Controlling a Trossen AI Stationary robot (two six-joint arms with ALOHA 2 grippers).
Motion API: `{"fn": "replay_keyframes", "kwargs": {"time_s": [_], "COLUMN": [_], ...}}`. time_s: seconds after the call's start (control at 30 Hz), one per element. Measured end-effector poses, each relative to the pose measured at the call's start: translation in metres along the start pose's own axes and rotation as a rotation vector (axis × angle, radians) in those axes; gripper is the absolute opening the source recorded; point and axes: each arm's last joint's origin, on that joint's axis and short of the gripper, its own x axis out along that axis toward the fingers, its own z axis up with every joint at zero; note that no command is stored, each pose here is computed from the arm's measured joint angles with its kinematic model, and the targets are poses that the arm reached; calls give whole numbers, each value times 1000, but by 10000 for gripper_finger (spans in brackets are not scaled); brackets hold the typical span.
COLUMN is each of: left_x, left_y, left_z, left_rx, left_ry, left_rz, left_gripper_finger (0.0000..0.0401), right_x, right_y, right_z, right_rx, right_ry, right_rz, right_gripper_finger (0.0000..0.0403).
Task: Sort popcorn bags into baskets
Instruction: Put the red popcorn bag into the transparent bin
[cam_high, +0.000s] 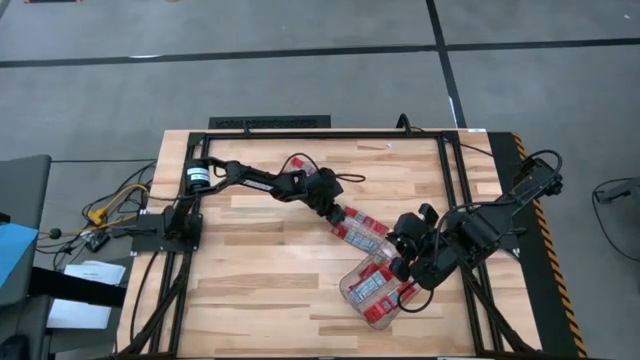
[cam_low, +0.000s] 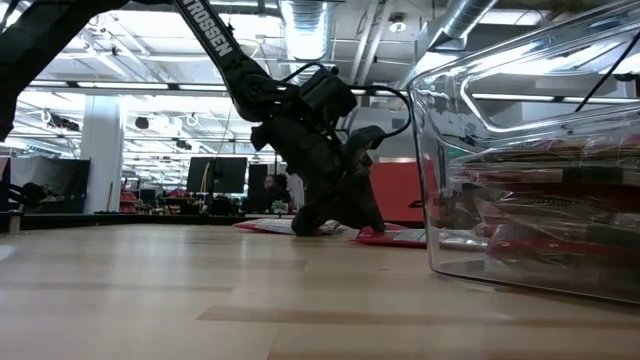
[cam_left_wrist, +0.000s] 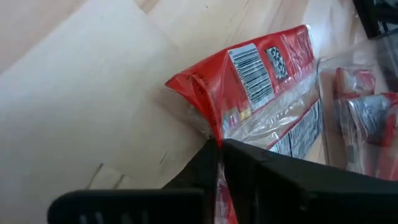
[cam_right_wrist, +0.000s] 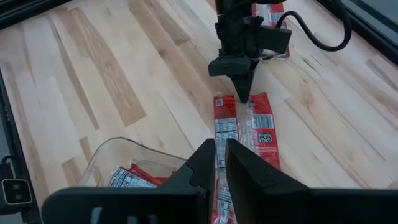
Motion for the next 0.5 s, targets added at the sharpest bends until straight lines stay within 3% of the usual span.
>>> {"fn": "replay_keyframes", "kwargs": {"time_s": [0.3,0.5], "left_x": [-31,-79], "left_y": [-18,-49], "left_z": [5,27], "left_rx": [-75,-31], "left_ry": [24,-111], "left_rz": [-17,-63], "left_gripper_finger": [0,0], "right_x": [-3,-9], "right_y": [3,7], "right_z": [-3,-10], "right_rx": [-6,-30], "right_ry": [0,4], "right_rz": [19,48], "right_gripper_finger": [63,63]}}
